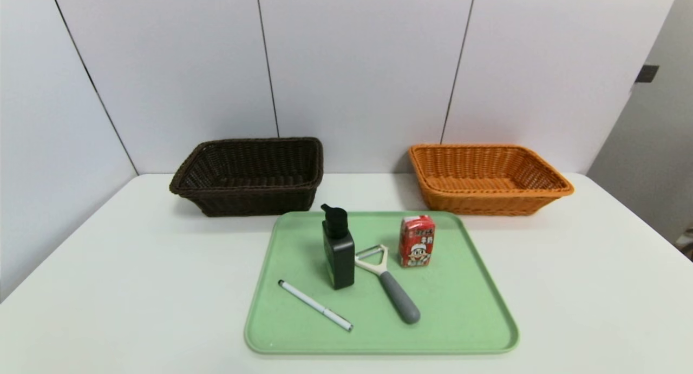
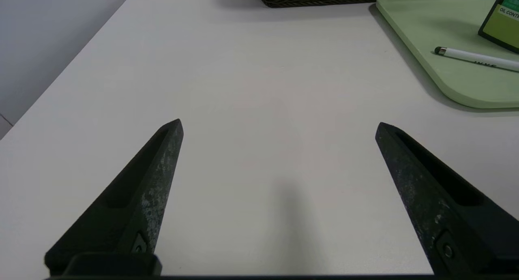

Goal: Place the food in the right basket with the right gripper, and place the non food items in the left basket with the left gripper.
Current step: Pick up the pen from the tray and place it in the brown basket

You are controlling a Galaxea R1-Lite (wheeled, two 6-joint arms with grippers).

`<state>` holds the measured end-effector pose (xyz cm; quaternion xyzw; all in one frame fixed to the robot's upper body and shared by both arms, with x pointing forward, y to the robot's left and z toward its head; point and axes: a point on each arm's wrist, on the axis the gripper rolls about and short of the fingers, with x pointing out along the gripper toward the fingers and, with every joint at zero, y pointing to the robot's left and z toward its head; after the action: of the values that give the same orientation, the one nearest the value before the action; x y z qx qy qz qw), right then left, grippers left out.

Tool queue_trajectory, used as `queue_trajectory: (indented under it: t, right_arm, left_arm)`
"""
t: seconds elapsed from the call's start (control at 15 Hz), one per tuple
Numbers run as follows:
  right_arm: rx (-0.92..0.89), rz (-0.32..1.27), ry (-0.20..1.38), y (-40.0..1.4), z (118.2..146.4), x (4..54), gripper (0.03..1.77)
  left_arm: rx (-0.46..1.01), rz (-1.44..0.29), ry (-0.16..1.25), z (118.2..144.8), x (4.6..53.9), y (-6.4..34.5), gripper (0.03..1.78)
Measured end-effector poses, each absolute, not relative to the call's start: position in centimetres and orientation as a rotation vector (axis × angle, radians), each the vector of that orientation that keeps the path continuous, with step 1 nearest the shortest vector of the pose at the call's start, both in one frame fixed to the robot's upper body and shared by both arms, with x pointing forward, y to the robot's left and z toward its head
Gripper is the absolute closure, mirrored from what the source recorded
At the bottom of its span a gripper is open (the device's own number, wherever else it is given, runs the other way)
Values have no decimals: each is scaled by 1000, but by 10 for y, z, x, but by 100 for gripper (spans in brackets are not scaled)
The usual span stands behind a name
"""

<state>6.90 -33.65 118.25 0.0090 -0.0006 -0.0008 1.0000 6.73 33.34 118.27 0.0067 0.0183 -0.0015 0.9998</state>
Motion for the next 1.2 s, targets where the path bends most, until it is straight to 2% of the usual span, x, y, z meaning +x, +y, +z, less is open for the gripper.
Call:
queue_trajectory:
  t: [0.87,1.0,1.2]
  right_arm:
    - [-6,7,-12,-336,1187,68,11]
    - [-2,38,-26,-336,1200,62,11]
    - [1,57,46,-335,1218,60,10]
  left_arm:
    - [49,-33,43,1186,66,333,12]
    - [19,-35,40,1202,61,333,12]
    - [-57,-63,89,1237,57,332,12]
